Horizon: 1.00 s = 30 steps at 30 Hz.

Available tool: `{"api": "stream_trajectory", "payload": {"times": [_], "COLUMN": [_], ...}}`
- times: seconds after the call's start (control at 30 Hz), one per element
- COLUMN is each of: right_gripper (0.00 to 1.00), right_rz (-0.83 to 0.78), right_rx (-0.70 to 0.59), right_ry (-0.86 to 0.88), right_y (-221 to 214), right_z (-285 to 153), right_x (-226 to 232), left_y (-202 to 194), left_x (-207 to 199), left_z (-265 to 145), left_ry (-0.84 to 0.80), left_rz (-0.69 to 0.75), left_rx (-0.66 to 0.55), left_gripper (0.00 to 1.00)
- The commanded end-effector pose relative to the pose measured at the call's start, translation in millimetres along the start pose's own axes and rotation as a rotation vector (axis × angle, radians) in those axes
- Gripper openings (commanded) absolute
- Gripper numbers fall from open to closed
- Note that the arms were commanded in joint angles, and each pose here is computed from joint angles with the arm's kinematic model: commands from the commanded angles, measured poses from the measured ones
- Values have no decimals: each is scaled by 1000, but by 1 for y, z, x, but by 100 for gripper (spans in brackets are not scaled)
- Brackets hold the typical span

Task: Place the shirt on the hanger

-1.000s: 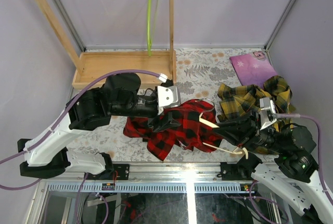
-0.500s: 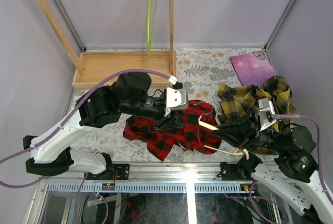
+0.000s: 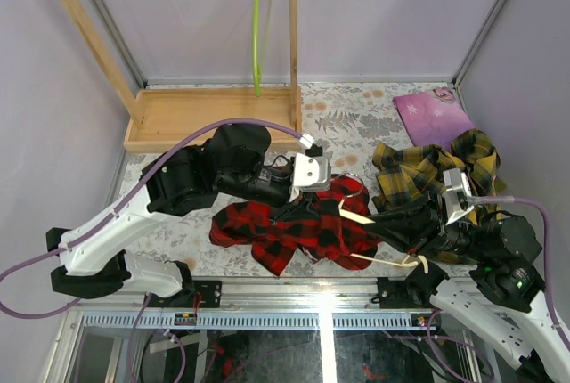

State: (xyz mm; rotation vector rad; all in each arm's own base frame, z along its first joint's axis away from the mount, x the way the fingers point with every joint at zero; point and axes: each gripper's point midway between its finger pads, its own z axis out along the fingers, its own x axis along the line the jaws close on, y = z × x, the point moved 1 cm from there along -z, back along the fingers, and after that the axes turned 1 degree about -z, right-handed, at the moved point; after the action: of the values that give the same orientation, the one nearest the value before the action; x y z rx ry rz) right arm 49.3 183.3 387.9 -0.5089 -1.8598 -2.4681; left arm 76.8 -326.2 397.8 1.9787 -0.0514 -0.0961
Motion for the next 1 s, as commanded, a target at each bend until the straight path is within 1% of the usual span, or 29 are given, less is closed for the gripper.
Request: {"api": "stream_trajectory", "payload": {"times": [0.0, 0.07, 0.1, 0.13, 0.17, 0.2, 0.23, 0.3, 0.37, 0.57, 0.7, 0.8, 0.87, 0.97], "right_gripper": [0, 2, 6, 14, 20, 29, 34, 42, 46, 52, 53, 54, 54, 55], "right_rz": [-53, -53, -54, -55, -57, -59, -62, -68, -83, -71, -19, 1, 13, 49], "right_rx": [-90, -81, -77, -68, -64, -59, -60, -65, -72, -123, -198, -232, -194, -76], "right_ry": [10, -6, -20, -38, -59, -85, -118, -180, -232, -405, -570, -641, -675, -686], "right_y": [24, 22, 21, 20, 20, 19, 19, 20, 22, 28, 34, 34, 24, 2], "right_z": [1, 0, 0, -1, -3, -4, -7, -14, -21, -47, -73, -85, -87, -78], "right_x": [6, 3, 0, -2, -5, -8, -13, -20, -25, -41, -57, -65, -71, -78], "left_y": [1, -1, -2, -2, -4, -5, -6, -11, -15, -28, -36, -42, -43, -40], "left_x": [-5, -3, -2, -2, -2, -2, -2, -1, -1, -8, -10, -16, -19, -25], "left_z": [-10, -13, -15, -19, -21, -25, -28, -35, -43, -66, -82, -91, -96, -102], "left_ry": [1, 26, 39, 52, 60, 74, 87, 122, 155, 206, 258, 257, 254, 245], "left_rz": [15, 16, 14, 16, 17, 18, 16, 12, 9, 40, 45, 57, 74, 93], "left_rx": [-18, -16, -15, -18, -19, -22, -22, -23, -27, -74, -108, -113, -127, -152], "left_gripper": [1, 0, 0, 0, 0, 0, 0, 0, 0, 0, 0, 0, 1, 0]}}
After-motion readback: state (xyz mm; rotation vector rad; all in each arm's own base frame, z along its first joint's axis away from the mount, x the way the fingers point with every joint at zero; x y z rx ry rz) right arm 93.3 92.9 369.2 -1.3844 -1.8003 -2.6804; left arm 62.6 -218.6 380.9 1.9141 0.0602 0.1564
